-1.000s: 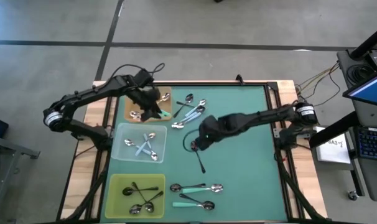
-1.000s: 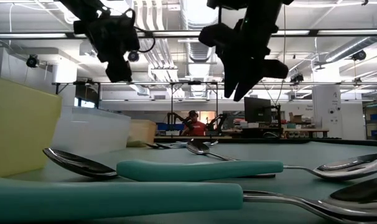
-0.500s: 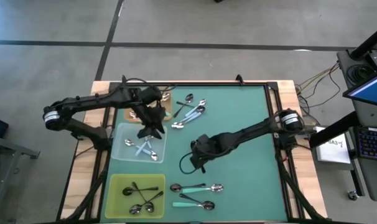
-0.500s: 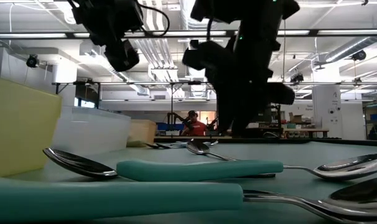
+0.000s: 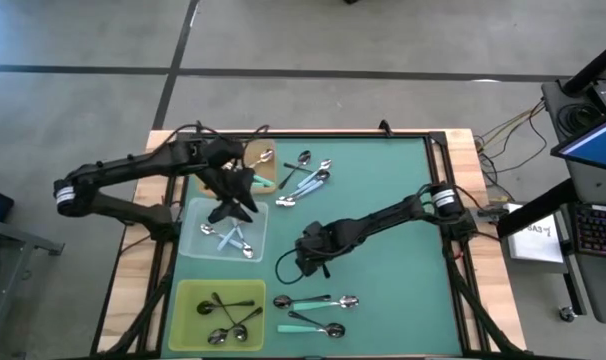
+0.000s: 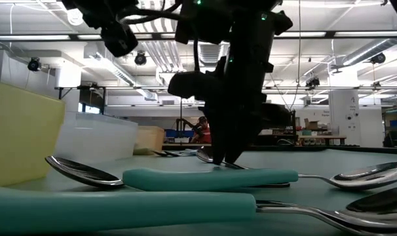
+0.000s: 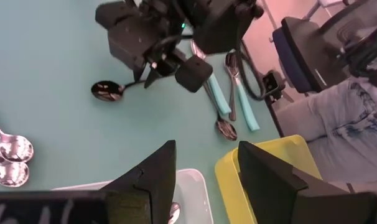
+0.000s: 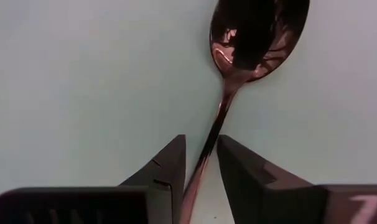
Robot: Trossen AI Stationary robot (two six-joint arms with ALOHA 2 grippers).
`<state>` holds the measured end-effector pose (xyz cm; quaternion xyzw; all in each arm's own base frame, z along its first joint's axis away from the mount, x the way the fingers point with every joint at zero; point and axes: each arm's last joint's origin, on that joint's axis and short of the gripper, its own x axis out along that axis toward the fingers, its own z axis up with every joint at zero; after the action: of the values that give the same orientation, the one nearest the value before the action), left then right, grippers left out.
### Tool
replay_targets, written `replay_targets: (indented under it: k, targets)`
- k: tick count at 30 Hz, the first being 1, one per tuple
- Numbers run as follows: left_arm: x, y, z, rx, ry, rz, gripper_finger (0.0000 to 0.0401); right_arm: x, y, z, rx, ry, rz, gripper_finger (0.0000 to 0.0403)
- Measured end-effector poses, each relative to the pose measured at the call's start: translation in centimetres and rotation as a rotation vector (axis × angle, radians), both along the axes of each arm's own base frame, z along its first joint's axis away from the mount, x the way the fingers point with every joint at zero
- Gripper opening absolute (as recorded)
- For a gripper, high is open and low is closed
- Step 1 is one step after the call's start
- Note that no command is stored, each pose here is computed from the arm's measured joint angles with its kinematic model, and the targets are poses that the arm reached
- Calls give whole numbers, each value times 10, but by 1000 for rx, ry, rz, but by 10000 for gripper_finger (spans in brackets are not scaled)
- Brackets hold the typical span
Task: Sort silverware by color (type)
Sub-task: Put the black spoon into the yellow bin
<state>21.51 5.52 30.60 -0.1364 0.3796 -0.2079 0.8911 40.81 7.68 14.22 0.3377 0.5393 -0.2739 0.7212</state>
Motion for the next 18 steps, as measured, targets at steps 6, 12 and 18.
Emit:
replay_targets:
  k: [6, 12, 18]
  targets:
    - [-18, -6, 17, 29, -68, 30, 155, 2, -3, -6, -13, 34, 22, 57]
    - [-36, -12, 43, 60, -252, 51, 155, 2, -16, -4, -4, 47, 65, 12]
    - [-56, -17, 63, 149, -397, 102, 155, 6, -35, 5, -22, 22, 85, 10]
